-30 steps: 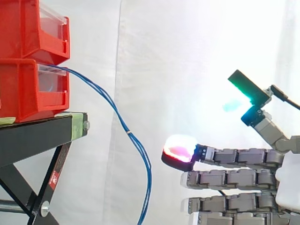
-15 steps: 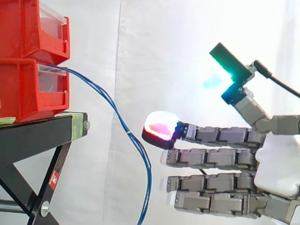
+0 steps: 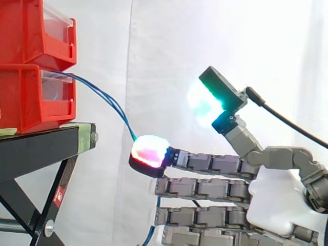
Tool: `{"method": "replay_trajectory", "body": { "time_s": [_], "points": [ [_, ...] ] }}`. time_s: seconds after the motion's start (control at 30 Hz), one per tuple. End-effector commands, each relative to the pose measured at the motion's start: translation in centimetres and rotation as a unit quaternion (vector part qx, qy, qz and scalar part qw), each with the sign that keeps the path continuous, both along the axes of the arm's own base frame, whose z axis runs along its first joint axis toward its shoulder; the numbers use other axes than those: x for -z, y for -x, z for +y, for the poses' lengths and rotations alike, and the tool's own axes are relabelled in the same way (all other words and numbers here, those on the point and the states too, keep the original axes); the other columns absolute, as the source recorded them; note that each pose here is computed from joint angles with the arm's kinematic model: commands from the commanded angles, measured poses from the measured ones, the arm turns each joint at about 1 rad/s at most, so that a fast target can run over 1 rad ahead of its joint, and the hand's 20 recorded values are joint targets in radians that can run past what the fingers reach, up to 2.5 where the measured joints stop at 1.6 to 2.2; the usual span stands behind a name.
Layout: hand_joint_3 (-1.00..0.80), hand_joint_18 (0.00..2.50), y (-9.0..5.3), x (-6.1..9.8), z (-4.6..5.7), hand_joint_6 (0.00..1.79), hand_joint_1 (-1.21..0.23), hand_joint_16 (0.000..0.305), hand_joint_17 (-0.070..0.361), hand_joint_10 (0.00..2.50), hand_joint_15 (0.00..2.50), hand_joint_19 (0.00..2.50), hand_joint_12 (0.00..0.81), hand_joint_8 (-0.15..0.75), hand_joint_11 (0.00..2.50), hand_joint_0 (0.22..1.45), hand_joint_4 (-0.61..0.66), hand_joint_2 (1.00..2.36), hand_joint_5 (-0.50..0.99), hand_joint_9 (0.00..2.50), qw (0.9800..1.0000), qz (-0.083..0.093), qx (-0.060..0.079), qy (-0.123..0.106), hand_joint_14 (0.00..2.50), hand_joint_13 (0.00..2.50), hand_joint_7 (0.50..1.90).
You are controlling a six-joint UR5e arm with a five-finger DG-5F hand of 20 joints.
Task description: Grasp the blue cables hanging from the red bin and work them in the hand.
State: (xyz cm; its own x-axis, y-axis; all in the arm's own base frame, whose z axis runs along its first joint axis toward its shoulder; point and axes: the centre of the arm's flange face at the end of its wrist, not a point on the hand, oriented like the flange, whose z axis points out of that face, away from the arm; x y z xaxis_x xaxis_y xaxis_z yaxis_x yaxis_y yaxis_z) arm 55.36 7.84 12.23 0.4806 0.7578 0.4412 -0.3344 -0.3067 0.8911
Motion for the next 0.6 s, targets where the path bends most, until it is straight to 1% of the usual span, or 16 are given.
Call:
{"method": "replay_trajectory", "body": {
  "time_s": [0.0,0.03,0.1,0.17,0.2,0.23,0.27,0.33,0.37,0.53,0.57],
  "points": [
    [-0.91,0.0,-0.6,-0.3,-0.8,0.01,-0.57,0.068,0.153,0.0,0.23,0.21,0.362,0.2,0.15,0.8,0.24,1.0,-0.14,0.22,0.9999,-0.003,-0.011,0.008,0.01,0.0,0.71],
    [-0.92,0.0,-0.7,-0.3,-1.0,0.01,-0.57,0.068,0.153,0.0,0.23,0.22,0.362,0.2,0.15,0.81,0.24,1.0,-0.14,0.22,0.9999,-0.002,-0.011,0.009,0.01,0.0,0.71],
    [-0.92,0.0,-0.9,-0.3,-2.0,0.01,-0.57,0.068,0.154,0.0,0.23,0.21,0.36,0.2,0.13,0.81,0.24,1.0,-0.14,0.22,0.9998,0.001,-0.012,0.016,0.01,0.0,0.71],
    [-0.92,0.0,-0.9,-0.3,-2.3,0.01,-0.57,0.069,0.154,0.0,0.23,0.22,0.361,0.2,0.14,0.8,0.24,1.0,-0.14,0.22,0.9998,0.003,-0.008,0.018,0.01,0.0,0.71],
    [-0.91,0.0,-0.9,-0.3,-2.4,0.01,-0.57,0.069,0.154,0.0,0.23,0.22,0.36,0.2,0.15,0.8,0.24,1.0,-0.14,0.22,0.9998,0.004,-0.008,0.018,0.01,0.0,0.71],
    [-0.92,0.0,-0.9,-0.2,-3.2,0.01,-0.57,0.068,0.154,0.0,0.23,0.22,0.359,0.2,0.15,0.8,0.24,1.0,-0.14,0.22,0.9997,0.009,-0.001,0.021,0.01,0.0,0.71],
    [-0.92,0.0,-0.9,-0.1,-3.2,0.01,-0.57,0.068,0.154,0.0,0.23,0.21,0.36,0.2,0.14,0.8,0.24,1.0,-0.14,0.22,0.9997,0.01,-0.002,0.021,0.01,0.0,0.71],
    [-0.92,0.0,-0.9,-0.1,-3.8,0.01,-0.57,0.068,0.154,0.0,0.23,0.21,0.36,0.2,0.15,0.8,0.24,1.0,-0.14,0.22,0.9997,0.011,0.002,0.02,0.01,0.0,0.71],
    [-0.92,0.0,-0.9,-0.2,-3.9,0.01,-0.57,0.068,0.154,0.0,0.23,0.22,0.361,0.202,0.15,0.8,0.24,1.0,-0.14,0.22,0.9997,0.011,0.003,0.02,0.01,0.0,0.71],
    [-0.91,0.0,-0.9,-0.2,-3.9,0.01,-0.57,0.068,0.153,0.0,0.23,0.22,0.359,0.202,0.15,0.8,0.24,1.0,-0.14,0.22,0.9998,0.01,0.003,0.019,0.01,0.0,0.71],
    [-0.91,0.0,-0.9,-0.2,-3.8,0.01,-0.57,0.068,0.153,0.0,0.23,0.22,0.358,0.202,0.14,0.8,0.24,1.0,-0.14,0.22,0.9997,0.011,0.003,0.02,0.01,0.0,0.71]
  ]
}}
